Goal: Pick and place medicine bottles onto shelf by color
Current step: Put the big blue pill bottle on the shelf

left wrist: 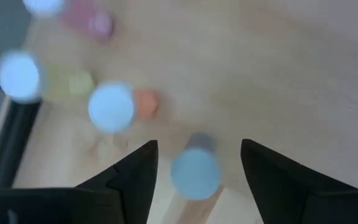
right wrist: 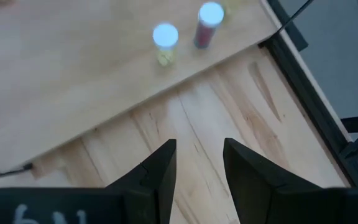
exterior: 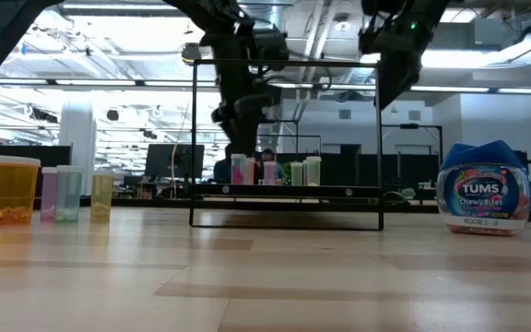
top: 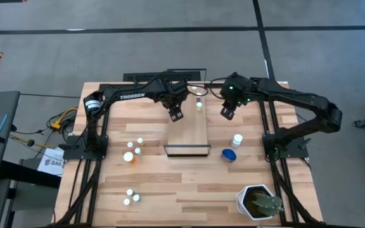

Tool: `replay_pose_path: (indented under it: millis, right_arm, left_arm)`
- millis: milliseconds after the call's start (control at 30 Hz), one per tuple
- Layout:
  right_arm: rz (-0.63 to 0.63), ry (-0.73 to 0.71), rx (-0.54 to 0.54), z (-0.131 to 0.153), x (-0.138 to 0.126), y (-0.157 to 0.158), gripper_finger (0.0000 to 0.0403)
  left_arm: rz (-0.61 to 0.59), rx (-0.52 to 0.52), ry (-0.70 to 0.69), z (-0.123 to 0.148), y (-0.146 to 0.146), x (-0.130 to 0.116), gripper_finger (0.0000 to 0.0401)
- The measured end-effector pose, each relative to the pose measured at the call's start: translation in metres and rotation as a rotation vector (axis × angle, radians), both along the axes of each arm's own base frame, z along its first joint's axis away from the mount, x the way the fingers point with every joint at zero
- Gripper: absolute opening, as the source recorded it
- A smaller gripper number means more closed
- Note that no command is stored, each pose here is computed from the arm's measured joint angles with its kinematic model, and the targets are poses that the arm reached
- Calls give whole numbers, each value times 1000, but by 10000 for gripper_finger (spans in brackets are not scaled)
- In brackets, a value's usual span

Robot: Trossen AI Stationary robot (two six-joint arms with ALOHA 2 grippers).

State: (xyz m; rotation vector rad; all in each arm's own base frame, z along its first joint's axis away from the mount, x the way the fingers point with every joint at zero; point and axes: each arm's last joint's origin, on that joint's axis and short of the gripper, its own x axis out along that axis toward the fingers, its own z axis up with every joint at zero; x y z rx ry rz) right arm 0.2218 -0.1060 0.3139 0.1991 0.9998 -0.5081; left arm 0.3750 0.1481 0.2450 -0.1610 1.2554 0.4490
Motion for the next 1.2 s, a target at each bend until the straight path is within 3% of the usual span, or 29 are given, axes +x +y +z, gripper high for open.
replay_pose_path:
  millis: [233, 500, 700, 900, 1200]
  right_arm:
    - [-19, -55, 40, 12, -10, 22, 151]
    - [-56, 92, 181, 4, -19, 59, 155]
    - [-151, 108, 272, 1, -18, 86, 152]
    - [-221, 96, 375, -2, -12, 108, 161]
    - [-207, 210, 452, -21, 5, 141, 236]
  left_arm:
    - [-91, 48, -82, 31, -14, 14, 218]
    - [-260, -11, -106, 45, -58, 23, 218]
    - [-215, 90, -65, 66, -73, 7, 218]
    - [-259, 73, -10, 90, -94, -20, 217]
    - [-285, 45, -39, 113, -135, -43, 217]
